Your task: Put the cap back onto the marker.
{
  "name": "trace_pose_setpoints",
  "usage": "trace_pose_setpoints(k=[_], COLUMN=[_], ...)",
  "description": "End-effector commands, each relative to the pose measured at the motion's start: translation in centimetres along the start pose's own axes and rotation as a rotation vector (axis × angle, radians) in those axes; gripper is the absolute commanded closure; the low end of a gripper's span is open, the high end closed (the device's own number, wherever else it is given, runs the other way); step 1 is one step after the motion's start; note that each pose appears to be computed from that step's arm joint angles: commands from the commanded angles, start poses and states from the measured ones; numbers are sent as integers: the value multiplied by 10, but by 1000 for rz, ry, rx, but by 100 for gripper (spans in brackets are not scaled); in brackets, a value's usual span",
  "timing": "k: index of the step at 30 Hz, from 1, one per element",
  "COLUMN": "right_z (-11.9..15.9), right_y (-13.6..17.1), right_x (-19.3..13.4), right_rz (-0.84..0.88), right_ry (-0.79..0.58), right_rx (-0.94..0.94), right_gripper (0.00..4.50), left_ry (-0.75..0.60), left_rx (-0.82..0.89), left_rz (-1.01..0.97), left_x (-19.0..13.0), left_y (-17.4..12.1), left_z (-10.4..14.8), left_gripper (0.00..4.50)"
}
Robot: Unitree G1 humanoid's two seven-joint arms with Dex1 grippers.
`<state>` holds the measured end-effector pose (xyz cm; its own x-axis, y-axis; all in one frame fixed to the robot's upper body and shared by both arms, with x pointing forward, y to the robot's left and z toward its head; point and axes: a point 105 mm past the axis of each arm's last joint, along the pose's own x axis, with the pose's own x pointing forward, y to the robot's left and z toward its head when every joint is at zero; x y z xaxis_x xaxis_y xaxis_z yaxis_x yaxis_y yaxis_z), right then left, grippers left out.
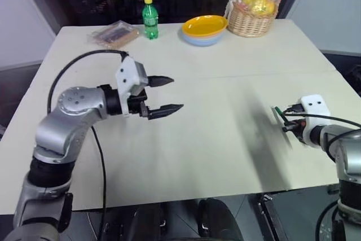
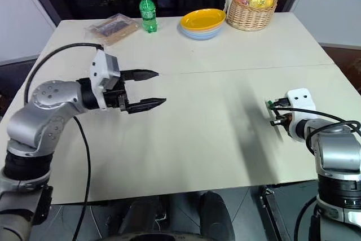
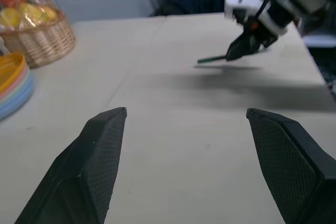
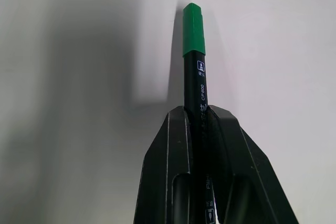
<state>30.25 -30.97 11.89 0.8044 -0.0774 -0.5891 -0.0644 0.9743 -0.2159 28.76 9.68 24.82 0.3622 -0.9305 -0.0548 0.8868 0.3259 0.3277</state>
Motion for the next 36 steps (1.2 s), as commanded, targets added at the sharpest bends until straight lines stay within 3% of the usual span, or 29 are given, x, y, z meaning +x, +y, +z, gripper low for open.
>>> trace_pose_setpoints(k=[1,8,21,22,23,29,36], right_z=[4,-3,-3,-3,-4,-3,14], right_y=[-8,-15,-16,-16,-15,-13,-13], right_x=[-2,5,12,13,14,12,-6], right_rz=[-21,-26,-23,-23,-23,-20,9], right_ry=[-18,5,7,8,9,6,-38], right_rx=[-26,-31,-36,-35,-35,-30,-28], right_gripper=[450,450,450,351,315,4,4], left_ry=[-98,-198,-134,-123,-114,-80,-57], left_rx=[42,-22,-65,-63,-61,-57,-63], left_rz=[-10,-71,-98,-99,-100,-113,-135], left_x=[-6,-11,-13,-13,-13,-13,-14], left_y=[0,-8,-11,-11,-11,-10,-8], left_z=[35,65,53,51,49,42,34], left_gripper=[68,68,68,62,62,62,62])
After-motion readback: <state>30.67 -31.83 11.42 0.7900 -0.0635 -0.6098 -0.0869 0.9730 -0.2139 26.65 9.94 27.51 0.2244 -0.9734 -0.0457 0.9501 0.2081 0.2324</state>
